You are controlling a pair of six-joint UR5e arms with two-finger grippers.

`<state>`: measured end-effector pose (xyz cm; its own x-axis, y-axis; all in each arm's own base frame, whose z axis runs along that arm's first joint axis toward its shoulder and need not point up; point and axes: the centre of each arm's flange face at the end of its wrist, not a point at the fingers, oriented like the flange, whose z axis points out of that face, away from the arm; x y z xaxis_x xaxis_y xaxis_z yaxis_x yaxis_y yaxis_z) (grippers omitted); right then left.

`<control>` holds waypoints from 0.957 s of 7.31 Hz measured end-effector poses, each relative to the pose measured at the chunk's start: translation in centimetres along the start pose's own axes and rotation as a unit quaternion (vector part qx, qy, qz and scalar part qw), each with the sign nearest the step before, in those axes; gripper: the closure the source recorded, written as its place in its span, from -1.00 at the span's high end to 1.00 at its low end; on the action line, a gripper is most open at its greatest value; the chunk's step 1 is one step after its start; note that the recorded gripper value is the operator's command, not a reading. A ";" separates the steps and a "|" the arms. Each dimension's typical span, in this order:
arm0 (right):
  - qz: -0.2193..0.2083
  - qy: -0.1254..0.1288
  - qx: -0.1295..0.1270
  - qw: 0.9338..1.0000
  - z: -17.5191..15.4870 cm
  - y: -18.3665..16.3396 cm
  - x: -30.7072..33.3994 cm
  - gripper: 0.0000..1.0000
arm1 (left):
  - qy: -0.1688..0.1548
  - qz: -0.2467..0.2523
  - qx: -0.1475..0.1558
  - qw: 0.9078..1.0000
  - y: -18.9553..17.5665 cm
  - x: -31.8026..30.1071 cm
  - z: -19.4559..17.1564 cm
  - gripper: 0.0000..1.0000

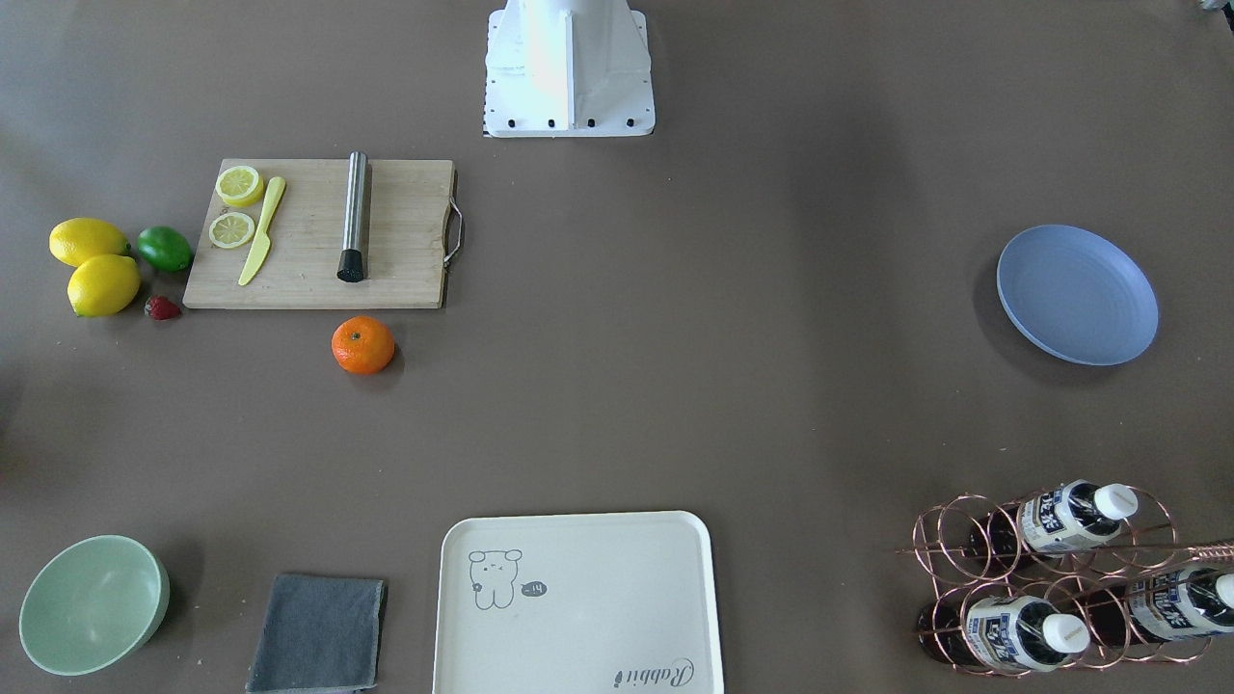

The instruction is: Pick orange to plate

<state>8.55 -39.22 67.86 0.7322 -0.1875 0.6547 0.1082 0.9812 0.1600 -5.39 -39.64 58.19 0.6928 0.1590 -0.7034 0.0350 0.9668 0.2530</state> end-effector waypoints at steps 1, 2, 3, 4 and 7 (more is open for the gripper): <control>0.000 0.000 -0.001 1.000 0.1 0.0 0.0 1.00 | 0.000 0.003 -0.001 1.000 0.3 -0.1 0.1 0.95; 0.000 0.000 -0.001 1.000 0.1 0.0 0.0 1.00 | 0.000 0.000 -0.004 1.000 0.9 -0.5 0.4 0.95; 0.000 0.000 -0.002 1.000 0.1 0.0 0.0 1.00 | -0.001 -0.004 -0.008 1.000 1.3 -0.8 0.6 0.95; 0.000 0.000 -0.002 1.000 0.1 0.0 0.0 1.00 | -0.003 -0.007 -0.011 1.000 1.5 -1.1 0.9 0.95; -0.001 -0.001 -0.003 1.000 0.2 0.0 -0.1 1.00 | -0.015 -0.017 -0.020 1.000 1.8 -2.2 1.8 0.95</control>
<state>8.32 -39.21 67.98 0.7308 -0.1892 0.6559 0.1137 0.9811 0.1563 -5.51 -38.64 61.40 0.7133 0.1211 -0.6903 0.0302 0.9787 0.2029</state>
